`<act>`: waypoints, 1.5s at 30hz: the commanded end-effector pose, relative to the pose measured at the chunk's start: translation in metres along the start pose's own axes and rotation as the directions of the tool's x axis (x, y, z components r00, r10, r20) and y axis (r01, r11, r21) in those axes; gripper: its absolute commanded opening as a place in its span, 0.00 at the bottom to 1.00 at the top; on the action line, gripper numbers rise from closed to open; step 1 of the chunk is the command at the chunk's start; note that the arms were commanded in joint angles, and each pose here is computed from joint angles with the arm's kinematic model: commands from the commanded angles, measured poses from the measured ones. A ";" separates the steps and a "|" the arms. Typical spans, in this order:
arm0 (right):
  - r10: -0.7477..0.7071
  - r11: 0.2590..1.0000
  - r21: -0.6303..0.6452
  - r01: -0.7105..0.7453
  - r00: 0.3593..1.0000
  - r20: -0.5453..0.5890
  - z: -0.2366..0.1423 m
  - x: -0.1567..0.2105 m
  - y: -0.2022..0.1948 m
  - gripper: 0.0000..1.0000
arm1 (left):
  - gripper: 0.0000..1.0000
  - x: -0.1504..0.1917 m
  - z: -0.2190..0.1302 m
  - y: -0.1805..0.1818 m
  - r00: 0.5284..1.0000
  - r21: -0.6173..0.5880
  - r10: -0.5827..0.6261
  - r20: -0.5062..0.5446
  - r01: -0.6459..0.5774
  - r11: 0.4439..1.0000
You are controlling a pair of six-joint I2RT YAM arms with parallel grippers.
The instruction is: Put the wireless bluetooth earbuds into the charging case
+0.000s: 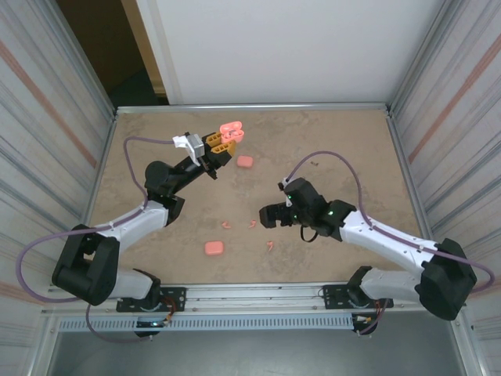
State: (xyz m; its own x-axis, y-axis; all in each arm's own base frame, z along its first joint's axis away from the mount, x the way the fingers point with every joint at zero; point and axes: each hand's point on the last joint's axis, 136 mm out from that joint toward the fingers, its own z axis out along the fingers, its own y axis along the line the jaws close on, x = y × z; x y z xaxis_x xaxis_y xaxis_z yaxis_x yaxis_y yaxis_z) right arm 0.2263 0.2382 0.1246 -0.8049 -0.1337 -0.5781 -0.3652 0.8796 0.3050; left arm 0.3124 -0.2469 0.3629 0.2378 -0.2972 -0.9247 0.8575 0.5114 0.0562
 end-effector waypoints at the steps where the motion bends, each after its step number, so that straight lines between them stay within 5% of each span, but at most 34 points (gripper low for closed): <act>1: 0.024 0.995 0.095 -0.014 0.995 -0.101 0.011 0.034 -0.013 0.96 | 0.00 -0.018 -0.003 -0.004 0.998 -0.009 0.051 0.042 -0.051 0.999; 15: -0.013 0.976 0.207 0.073 0.960 -0.278 0.035 0.099 -0.008 0.85 | 0.00 -0.018 -0.004 -0.005 0.998 -0.011 0.058 0.038 -0.058 0.998; 45: -0.075 0.939 0.290 0.186 0.932 -0.355 0.050 0.108 -0.014 0.78 | 0.00 -0.018 -0.003 -0.005 0.998 -0.006 0.056 0.036 -0.056 0.998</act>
State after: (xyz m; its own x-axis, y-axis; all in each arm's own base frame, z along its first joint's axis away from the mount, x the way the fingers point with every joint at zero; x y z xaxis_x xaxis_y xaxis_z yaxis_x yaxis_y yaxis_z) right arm 0.1646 0.2379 0.0181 -0.8879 -0.3533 -0.2946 -0.3696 0.9292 -0.0004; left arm 0.3115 -0.2442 0.3650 0.2515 -0.2867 -0.9244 0.8463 0.5286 0.0663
